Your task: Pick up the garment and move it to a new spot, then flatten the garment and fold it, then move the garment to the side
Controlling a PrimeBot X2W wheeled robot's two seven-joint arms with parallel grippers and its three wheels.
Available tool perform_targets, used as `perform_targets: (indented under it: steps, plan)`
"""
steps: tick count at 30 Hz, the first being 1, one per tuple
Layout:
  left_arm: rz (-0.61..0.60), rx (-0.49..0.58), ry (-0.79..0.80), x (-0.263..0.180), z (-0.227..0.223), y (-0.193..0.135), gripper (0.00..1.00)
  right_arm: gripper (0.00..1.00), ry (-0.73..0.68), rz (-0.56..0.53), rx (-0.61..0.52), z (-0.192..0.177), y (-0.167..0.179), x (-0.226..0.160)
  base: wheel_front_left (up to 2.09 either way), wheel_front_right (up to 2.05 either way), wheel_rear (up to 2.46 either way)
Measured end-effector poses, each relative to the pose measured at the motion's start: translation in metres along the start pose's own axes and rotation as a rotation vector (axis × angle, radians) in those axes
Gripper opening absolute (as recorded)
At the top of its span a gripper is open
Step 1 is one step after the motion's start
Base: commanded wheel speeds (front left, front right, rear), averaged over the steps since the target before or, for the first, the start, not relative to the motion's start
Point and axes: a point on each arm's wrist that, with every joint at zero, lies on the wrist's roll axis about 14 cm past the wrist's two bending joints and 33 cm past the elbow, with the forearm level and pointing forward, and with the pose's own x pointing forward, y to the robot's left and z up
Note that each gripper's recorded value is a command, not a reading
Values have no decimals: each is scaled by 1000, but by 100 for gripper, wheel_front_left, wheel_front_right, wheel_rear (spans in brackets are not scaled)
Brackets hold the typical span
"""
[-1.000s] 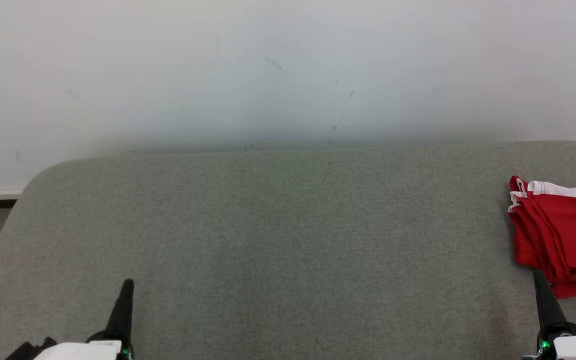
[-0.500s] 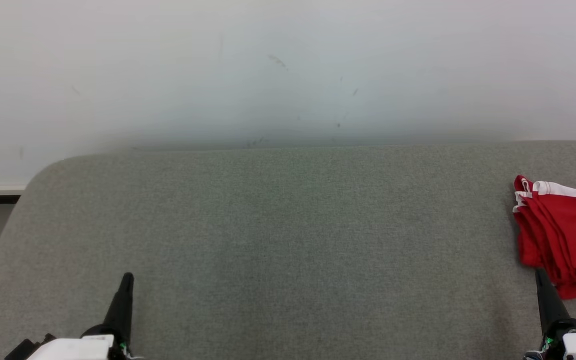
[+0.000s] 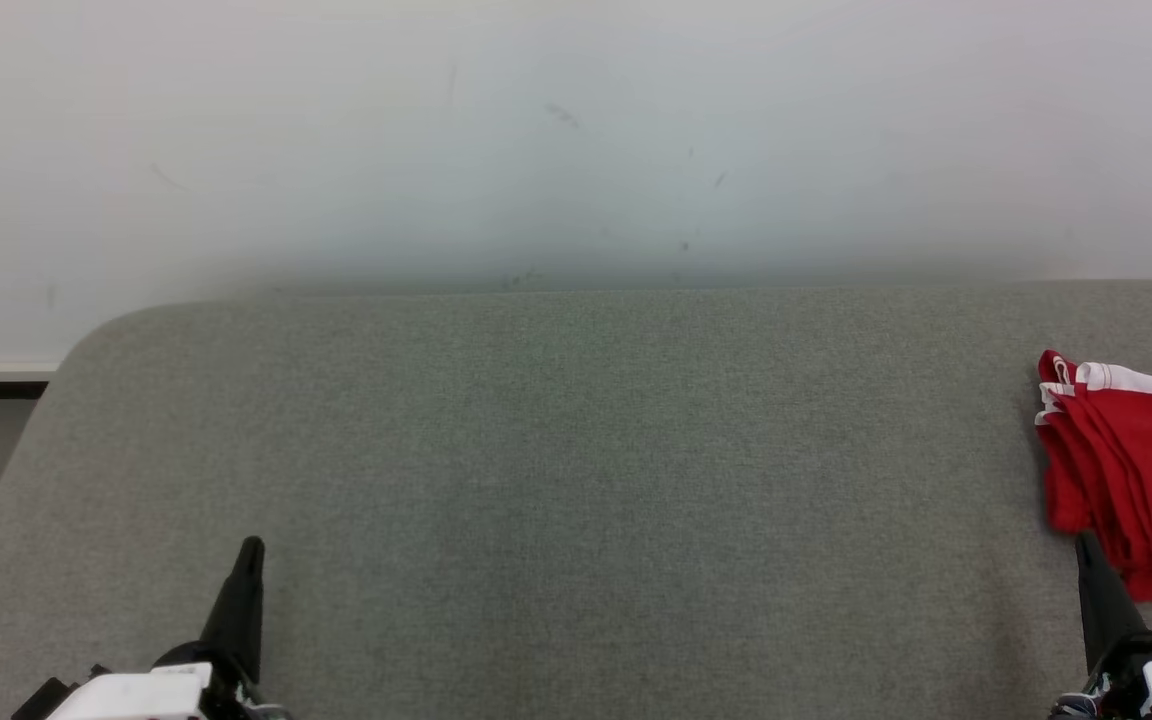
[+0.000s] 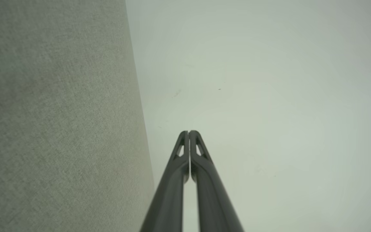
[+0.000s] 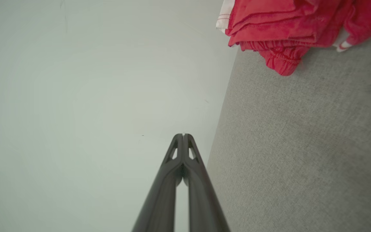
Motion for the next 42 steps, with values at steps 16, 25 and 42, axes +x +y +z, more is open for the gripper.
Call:
perform_targets:
  steps: [16, 25, 42]
  plan:
    - [-4, -15, -1, 0, 1, -1, 0, 0, 1, 2, 23, 0, 0, 1, 0, 0, 0]
    - [-4, -15, -1, 0, 1, -1, 0, 0, 1, 2, 23, 0, 0, 1, 0, 0, 0]
    - [-4, -15, -1, 0, 1, -1, 0, 0, 2, 2, 24, 0, 0, 1, 0, 0, 0]
